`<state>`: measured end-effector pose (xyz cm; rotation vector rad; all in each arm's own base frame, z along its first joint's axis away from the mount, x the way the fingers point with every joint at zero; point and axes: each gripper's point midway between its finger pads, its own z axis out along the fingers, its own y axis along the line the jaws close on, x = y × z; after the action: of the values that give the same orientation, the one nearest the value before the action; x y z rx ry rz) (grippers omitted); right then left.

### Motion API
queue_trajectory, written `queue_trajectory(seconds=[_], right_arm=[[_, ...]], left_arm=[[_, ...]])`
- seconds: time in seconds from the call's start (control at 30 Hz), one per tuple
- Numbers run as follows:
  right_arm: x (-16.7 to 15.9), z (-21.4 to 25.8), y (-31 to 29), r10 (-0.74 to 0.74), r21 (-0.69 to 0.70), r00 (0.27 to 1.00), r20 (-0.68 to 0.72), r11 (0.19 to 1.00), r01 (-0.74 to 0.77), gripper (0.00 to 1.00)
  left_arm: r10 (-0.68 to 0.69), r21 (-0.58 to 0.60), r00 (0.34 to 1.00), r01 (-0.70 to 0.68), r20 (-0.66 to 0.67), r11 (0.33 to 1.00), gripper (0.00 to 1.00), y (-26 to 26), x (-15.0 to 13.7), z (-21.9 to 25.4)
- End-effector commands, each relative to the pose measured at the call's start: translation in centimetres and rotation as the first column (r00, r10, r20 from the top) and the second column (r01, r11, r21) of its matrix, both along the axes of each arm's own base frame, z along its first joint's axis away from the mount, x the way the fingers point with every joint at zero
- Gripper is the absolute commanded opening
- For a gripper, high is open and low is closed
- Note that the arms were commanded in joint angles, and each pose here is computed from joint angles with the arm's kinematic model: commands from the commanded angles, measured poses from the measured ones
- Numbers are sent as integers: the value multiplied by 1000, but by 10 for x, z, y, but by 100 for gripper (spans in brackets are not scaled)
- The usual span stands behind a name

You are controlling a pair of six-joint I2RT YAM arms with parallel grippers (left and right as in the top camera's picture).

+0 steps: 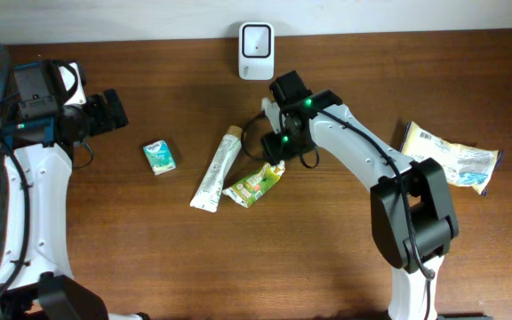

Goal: Scan the item barcode

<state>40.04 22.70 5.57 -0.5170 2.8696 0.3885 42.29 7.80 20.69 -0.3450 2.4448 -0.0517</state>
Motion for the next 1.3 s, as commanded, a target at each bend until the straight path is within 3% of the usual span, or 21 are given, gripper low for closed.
queue_trajectory(seconds=[0.0, 0.23, 0.47, 0.67, 0.77, 0.83, 0.9, 1.1, 1.2, 1.27], right_arm=[[8, -3, -6, -336, -17, 941, -35, 942, 336, 59], [-4, -29, -19, -390, -142, 919, -54, 914, 380, 60], [7, -29, -13, -361, -109, 932, -21, 928, 357, 66], [-36, -35, -36, -333, -241, 929, -161, 926, 290, 65], [-65, -33, -49, -113, -247, 951, -288, 968, 40, 62], [-86, -25, -39, 118, -130, 922, -369, 976, -177, 60], [-96, -10, -34, 250, -55, 885, -393, 954, -293, 59], [-79, 36, -9, 315, 25, 896, -313, 946, -324, 69], [-102, 26, -4, 430, 40, 835, -343, 895, -444, 79], [-121, 16, -3, 493, 50, 783, -378, 856, -515, 81]], left_arm=[[-8, 12, 1000, 8, 3, 1000, 99, 1, 0, 1], [-8, 12, 1000, 8, 3, 1000, 99, 1, 0, 1], [-8, 12, 1000, 8, 3, 1000, 99, 1, 0, 1], [-8, 12, 1000, 8, 3, 1000, 99, 1, 0, 1], [-7, 12, 1000, 7, 3, 1000, 99, 1, 0, 1], [-7, 12, 1000, 7, 3, 1000, 99, 1, 0, 1], [-8, 12, 1000, 8, 3, 1000, 99, 1, 0, 1], [-8, 12, 1000, 8, 3, 1000, 99, 1, 0, 1], [-7, 12, 1000, 7, 3, 1000, 99, 1, 0, 1], [-8, 12, 1000, 8, 3, 1000, 99, 1, 0, 1]])
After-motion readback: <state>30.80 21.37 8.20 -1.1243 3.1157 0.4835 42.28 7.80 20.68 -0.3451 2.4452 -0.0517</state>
